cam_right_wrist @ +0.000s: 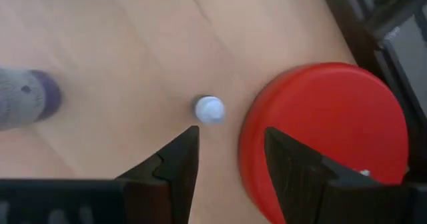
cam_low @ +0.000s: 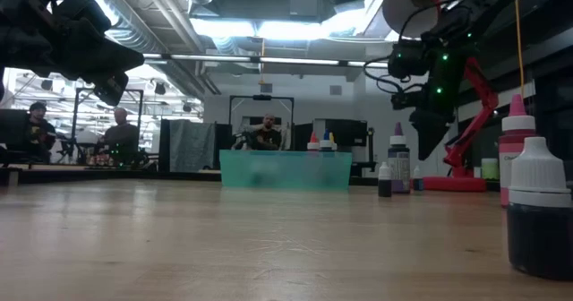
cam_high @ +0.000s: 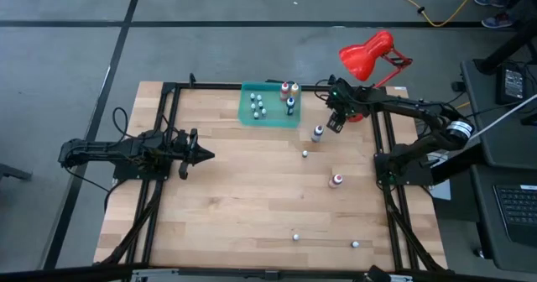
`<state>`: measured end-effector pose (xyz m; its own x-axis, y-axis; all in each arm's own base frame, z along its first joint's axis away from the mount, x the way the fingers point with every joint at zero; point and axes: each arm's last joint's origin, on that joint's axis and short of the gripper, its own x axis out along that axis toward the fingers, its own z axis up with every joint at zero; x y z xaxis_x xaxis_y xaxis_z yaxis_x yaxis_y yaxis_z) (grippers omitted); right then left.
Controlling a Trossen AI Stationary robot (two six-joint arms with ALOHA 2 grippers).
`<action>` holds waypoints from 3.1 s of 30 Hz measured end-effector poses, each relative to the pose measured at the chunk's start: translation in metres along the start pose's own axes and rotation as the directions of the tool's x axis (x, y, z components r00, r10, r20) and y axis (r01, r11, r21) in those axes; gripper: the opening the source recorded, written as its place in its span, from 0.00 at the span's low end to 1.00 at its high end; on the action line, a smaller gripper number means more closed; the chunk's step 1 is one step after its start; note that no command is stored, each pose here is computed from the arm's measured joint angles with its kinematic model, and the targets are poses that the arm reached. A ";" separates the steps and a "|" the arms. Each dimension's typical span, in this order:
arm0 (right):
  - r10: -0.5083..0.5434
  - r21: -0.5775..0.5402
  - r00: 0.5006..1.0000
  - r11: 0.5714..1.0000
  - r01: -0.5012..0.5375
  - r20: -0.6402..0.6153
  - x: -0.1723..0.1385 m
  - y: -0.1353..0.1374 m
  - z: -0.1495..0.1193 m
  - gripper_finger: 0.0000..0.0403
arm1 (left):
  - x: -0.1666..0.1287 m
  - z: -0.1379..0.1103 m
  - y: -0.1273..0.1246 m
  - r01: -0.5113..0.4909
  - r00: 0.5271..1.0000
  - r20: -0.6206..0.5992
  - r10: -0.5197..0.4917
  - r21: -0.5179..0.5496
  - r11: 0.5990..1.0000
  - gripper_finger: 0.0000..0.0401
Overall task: Pick & Place food coloring
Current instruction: Put the top right small blue food coloring bottle into the bin
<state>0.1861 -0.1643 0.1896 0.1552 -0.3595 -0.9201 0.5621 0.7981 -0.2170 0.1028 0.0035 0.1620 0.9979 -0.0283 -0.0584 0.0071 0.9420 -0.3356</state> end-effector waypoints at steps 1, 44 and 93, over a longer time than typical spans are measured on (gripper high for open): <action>-0.003 0.010 1.000 1.000 0.003 0.000 0.001 -0.002 0.000 0.42 | 0.000 0.000 0.000 0.000 1.000 0.000 0.000 0.000 1.000 0.02; 0.047 0.070 0.984 0.997 -0.036 -0.171 0.020 -0.006 0.028 0.42 | 0.000 0.000 0.000 0.000 1.000 0.000 0.000 0.004 1.000 0.02; 0.121 0.063 0.970 0.992 -0.110 -0.212 0.024 -0.002 0.032 0.17 | 0.000 0.000 0.000 0.000 1.000 0.000 0.000 0.080 0.997 0.01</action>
<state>0.2149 -0.1901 0.1780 0.0465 -0.1493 -0.9877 0.5920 0.8005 -0.0931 0.1028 0.0035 0.1620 0.9979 -0.0283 -0.0587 0.0121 0.9656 -0.2597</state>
